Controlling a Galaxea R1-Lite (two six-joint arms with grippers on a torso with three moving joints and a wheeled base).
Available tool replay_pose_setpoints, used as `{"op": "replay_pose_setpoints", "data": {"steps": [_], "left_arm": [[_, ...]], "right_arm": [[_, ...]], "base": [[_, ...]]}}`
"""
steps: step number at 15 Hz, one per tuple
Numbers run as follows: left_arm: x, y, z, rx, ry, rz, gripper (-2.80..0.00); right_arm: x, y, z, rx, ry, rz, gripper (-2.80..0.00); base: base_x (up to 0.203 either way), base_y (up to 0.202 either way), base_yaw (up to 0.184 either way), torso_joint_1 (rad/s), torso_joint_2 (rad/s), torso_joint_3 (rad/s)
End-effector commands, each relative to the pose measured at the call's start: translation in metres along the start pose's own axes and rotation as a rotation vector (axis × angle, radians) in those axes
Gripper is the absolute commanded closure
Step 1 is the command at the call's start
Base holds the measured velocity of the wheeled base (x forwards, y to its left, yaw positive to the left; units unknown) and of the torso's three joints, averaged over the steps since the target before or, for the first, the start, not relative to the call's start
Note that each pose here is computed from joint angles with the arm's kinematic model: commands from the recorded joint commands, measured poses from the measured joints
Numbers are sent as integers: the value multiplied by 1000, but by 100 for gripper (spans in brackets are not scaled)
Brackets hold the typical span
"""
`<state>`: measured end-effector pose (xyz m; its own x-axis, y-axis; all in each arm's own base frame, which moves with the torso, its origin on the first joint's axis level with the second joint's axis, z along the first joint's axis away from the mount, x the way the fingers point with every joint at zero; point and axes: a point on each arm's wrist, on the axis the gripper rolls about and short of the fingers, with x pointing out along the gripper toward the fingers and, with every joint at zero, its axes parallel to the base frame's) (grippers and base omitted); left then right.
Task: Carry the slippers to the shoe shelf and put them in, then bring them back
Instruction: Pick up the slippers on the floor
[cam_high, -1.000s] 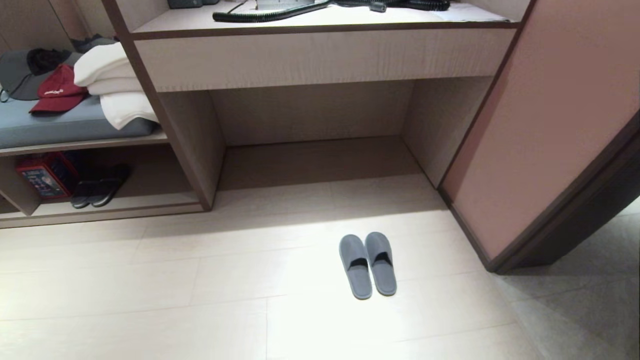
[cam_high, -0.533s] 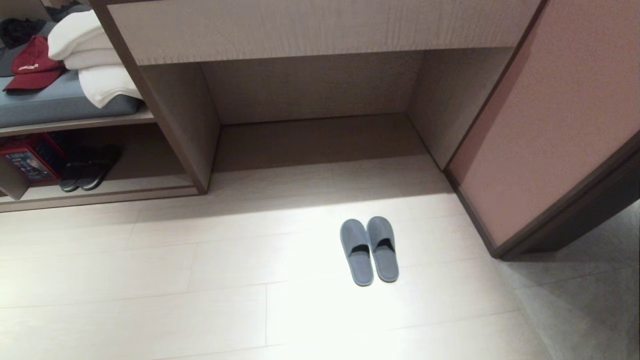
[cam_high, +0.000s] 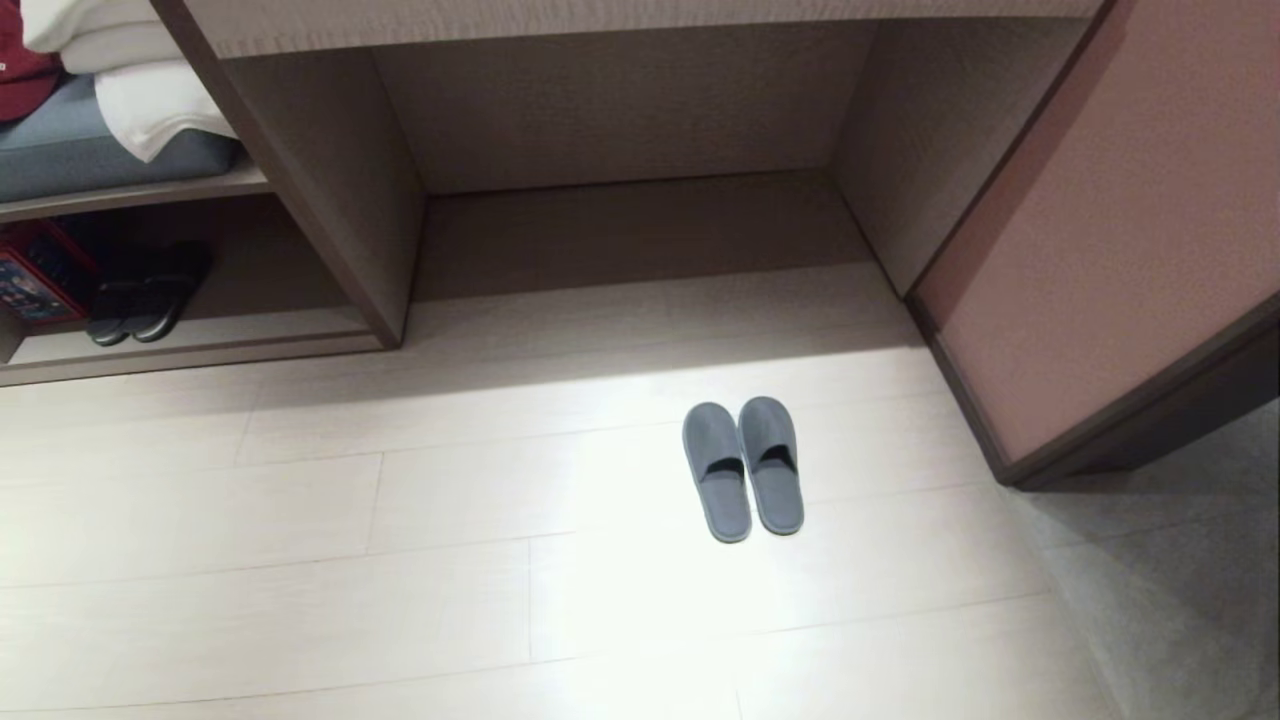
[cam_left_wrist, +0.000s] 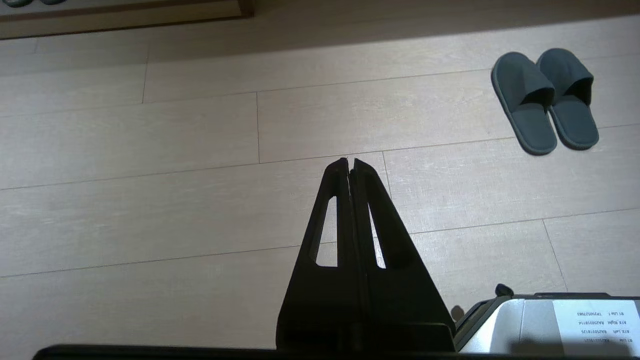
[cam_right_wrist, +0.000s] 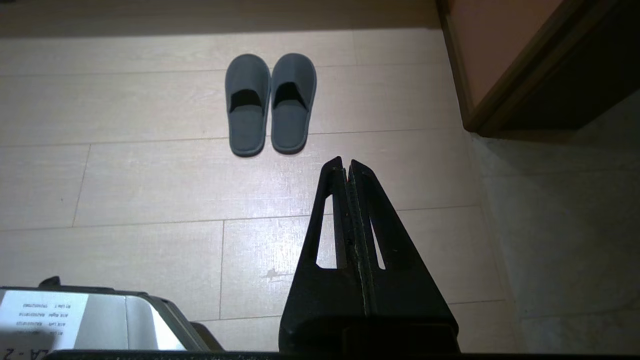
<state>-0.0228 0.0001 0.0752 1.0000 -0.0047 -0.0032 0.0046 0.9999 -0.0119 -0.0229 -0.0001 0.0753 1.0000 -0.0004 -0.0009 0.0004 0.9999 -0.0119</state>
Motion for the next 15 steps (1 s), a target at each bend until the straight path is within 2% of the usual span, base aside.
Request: {"op": "replay_pose_setpoints", "data": {"steps": [1, 15], "left_arm": [[0, 0, 0, 0, 1, 0, 0], [0, 0, 0, 0, 1, 0, 0]], "right_arm": [[0, 0, 0, 0, -1, 0, 0], [0, 0, 0, 0, -2, 0, 0]], "base": [[0, 0, 0, 1, -4, -204], [0, 0, 0, 4, 3, -197]]}}
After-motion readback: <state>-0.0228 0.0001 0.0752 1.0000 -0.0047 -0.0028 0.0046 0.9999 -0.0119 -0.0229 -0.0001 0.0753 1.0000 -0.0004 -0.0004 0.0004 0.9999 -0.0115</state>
